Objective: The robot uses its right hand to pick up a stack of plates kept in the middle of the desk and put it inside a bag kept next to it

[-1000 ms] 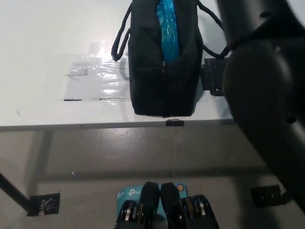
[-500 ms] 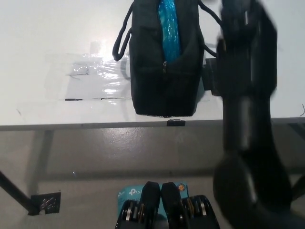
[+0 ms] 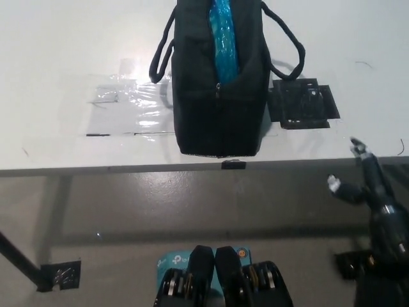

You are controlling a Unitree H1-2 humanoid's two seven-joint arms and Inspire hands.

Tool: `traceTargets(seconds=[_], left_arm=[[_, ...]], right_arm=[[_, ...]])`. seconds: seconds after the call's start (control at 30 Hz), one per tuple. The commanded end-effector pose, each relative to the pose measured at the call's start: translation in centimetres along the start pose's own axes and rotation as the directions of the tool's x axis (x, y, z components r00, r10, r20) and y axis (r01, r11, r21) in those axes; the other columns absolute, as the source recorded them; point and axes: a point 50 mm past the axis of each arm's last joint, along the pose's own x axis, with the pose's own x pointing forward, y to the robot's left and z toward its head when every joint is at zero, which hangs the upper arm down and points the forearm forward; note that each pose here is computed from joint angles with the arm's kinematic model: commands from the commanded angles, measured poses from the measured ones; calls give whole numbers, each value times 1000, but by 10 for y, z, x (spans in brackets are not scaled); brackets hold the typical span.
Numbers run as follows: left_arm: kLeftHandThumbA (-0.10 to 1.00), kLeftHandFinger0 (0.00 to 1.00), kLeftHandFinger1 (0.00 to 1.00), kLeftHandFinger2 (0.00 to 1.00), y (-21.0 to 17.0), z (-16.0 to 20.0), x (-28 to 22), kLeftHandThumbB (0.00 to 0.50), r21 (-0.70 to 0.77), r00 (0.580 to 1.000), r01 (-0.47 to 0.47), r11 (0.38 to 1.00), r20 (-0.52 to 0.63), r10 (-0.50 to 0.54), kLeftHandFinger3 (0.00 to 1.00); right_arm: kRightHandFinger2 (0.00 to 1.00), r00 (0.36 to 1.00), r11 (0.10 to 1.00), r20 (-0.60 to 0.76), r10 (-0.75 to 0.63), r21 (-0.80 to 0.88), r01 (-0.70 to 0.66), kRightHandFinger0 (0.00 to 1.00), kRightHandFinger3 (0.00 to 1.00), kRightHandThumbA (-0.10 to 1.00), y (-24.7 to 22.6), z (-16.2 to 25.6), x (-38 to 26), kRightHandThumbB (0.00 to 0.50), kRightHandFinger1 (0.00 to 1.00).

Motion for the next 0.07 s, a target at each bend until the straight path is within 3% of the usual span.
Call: traceTargets(seconds=[0.0,0.03], left_arm=[[-100,0,60,219,36,12,-7,500,64,997,-29,998,69,25,274],[-100,0,59,218,36,12,-7,500,64,997,-29,998,69,25,273]], right_arm=[[1000,746,992,654,126,-59,-115,1000,1000,545,-25,56,-112,193,1000],[1000,745,992,654,126,-59,-116,1000,1000,545,-25,56,-112,193,1000]])
